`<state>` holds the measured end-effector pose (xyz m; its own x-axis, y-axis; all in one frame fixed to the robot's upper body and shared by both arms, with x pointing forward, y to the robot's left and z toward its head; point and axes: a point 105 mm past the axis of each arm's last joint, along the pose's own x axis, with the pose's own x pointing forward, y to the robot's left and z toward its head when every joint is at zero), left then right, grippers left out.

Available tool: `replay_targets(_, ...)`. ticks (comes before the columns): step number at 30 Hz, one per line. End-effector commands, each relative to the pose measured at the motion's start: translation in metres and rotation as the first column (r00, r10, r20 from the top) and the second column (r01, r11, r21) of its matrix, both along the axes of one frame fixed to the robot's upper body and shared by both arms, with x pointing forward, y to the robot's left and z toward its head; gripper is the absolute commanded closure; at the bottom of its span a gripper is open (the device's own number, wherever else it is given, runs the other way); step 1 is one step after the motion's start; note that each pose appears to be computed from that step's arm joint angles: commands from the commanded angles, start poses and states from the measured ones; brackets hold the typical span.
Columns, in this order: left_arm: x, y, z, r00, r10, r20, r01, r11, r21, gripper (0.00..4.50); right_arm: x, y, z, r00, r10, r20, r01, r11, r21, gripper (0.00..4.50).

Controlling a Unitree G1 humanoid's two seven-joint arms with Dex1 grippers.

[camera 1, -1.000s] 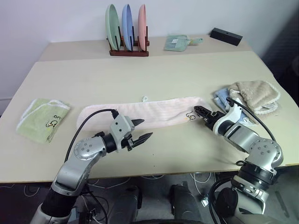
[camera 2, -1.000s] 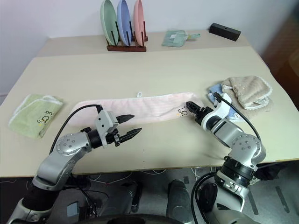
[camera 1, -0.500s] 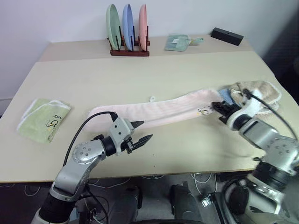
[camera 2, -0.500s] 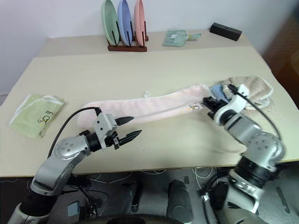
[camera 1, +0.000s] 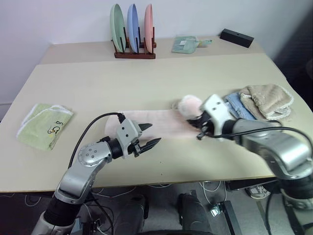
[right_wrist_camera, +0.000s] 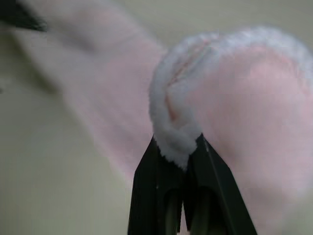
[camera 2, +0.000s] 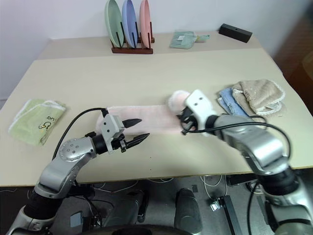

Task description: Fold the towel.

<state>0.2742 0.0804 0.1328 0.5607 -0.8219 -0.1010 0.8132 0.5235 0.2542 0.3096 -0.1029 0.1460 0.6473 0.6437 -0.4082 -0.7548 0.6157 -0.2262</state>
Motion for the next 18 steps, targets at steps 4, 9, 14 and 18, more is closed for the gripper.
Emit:
replay_targets(4,-0.008,0.007,0.008,0.999,0.039,0.024,-0.039,0.999,-0.010,1.61,0.011,0.019,-0.013,0.998,0.033,0.050,-0.031,0.998,-0.051,4.44)
replay_targets(9,-0.009,0.010,0.007,0.998,0.059,0.019,-0.059,0.998,-0.006,1.61,0.006,0.020,-0.013,0.997,0.068,0.036,-0.067,0.997,-0.026,3.14)
replay_targets(14,-0.007,0.015,0.007,0.996,0.085,0.012,-0.084,0.996,-0.008,1.61,-0.008,0.017,0.014,0.979,0.157,0.128,-0.163,0.986,0.039,0.70)
replay_targets(18,0.002,0.031,0.011,0.988,0.155,0.007,-0.155,0.987,-0.035,1.61,-0.007,-0.005,0.041,0.979,0.107,0.174,-0.134,0.979,0.155,0.70)
